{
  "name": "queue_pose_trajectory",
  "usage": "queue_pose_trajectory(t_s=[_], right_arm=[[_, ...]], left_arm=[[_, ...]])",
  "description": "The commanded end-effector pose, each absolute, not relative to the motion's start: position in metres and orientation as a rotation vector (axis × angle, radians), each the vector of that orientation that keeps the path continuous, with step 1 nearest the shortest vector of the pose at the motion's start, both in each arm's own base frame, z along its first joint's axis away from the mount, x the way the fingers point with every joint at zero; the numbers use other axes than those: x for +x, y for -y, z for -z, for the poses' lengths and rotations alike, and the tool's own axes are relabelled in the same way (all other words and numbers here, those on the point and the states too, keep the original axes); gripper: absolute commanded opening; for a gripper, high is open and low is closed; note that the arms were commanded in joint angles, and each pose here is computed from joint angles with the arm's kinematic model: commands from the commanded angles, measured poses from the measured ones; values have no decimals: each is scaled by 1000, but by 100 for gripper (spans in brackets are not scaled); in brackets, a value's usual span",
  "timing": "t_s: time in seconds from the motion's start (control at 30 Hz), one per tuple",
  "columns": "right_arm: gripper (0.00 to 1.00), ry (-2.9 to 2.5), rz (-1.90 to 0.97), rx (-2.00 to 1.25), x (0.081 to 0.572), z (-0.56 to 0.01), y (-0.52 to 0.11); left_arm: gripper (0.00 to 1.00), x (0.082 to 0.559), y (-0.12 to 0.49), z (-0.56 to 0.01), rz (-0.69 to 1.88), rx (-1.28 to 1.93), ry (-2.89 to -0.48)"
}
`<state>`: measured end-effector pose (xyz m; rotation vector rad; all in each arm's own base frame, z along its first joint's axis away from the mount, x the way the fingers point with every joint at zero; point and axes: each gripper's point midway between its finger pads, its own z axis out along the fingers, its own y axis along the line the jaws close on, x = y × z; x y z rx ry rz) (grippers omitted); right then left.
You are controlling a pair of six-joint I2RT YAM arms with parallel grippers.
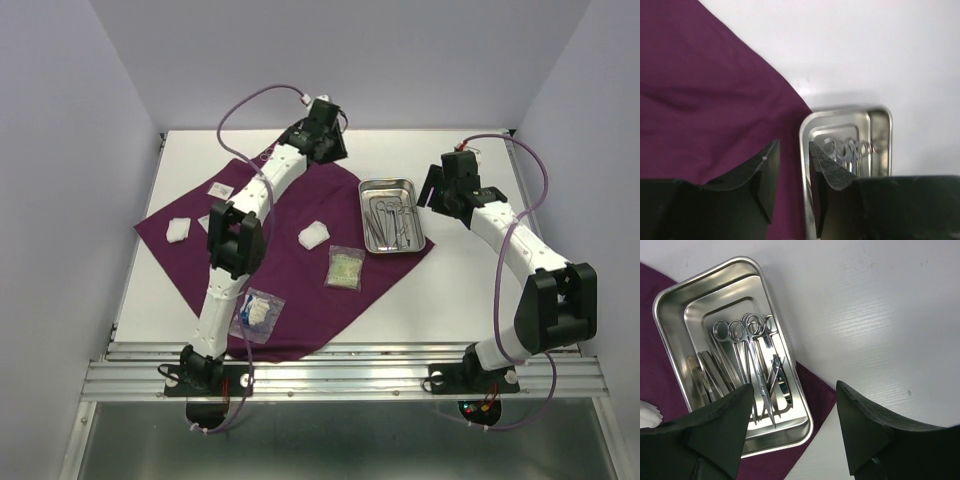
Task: Prepare the surgical pack
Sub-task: Adjust the surgical kit at the center of the board.
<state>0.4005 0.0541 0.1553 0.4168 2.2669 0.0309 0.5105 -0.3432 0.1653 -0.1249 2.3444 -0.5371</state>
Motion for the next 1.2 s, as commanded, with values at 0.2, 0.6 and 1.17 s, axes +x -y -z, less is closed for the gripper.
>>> queue_pose_trajectory(t_s=[0.2,0.6,1.17], right_arm=[[72,-2236,-87,415,405,-172,-59],[72,-2265,-109,410,407,-163,-65],[72,-2284,-103,420,410,-155,-65]], left_arm=[[42,592,273,-168,529,-167,-2228],[41,617,249,-118,517,-236,-2274],[39,594,233,-31,366,-310,-2486]])
